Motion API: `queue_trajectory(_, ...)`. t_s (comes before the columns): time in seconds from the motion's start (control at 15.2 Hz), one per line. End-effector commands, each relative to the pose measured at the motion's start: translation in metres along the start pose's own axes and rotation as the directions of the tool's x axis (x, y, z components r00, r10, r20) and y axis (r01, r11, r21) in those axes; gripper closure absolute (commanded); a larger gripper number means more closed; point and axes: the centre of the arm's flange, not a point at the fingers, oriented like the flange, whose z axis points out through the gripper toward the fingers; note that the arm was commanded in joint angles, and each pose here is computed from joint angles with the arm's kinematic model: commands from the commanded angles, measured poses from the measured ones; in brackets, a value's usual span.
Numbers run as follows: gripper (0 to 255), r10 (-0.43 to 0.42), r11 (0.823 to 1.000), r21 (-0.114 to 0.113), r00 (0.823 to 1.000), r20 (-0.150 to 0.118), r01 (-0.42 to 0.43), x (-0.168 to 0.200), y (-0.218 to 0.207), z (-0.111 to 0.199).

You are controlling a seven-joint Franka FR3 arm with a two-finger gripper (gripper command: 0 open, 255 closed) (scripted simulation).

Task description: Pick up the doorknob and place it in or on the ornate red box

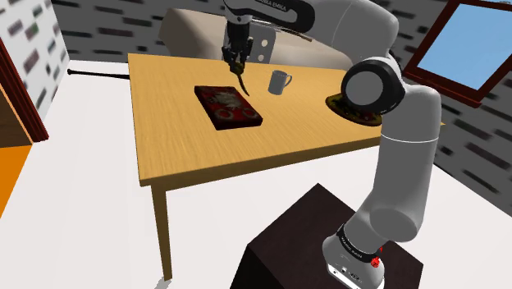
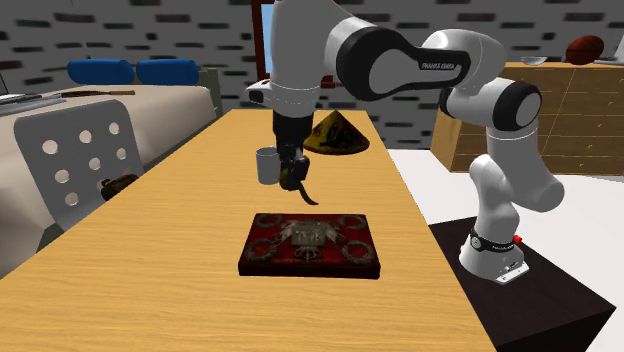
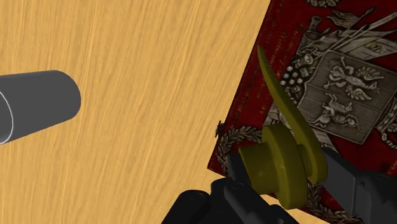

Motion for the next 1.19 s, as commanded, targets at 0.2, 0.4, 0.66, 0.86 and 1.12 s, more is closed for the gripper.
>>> queue_trajectory(0.2,255,0.001,1.000,0.000,1.000,0.000,-0.001,0.018,-0.053,-0.014)
queue_trajectory(0.4,255,0.001,1.000,0.000,1.000,0.000,-0.001,0.017,-0.057,0.001)
queue_trajectory(0.66,255,0.001,1.000,0.000,1.000,0.000,-0.001,0.017,-0.061,0.022)
queue_trajectory(0.86,255,0.001,1.000,0.000,1.000,0.000,-0.001,0.017,-0.065,0.037)
queue_trajectory(1.12,255,0.001,1.000,0.000,1.000,0.000,-0.001,0.016,-0.070,0.058)
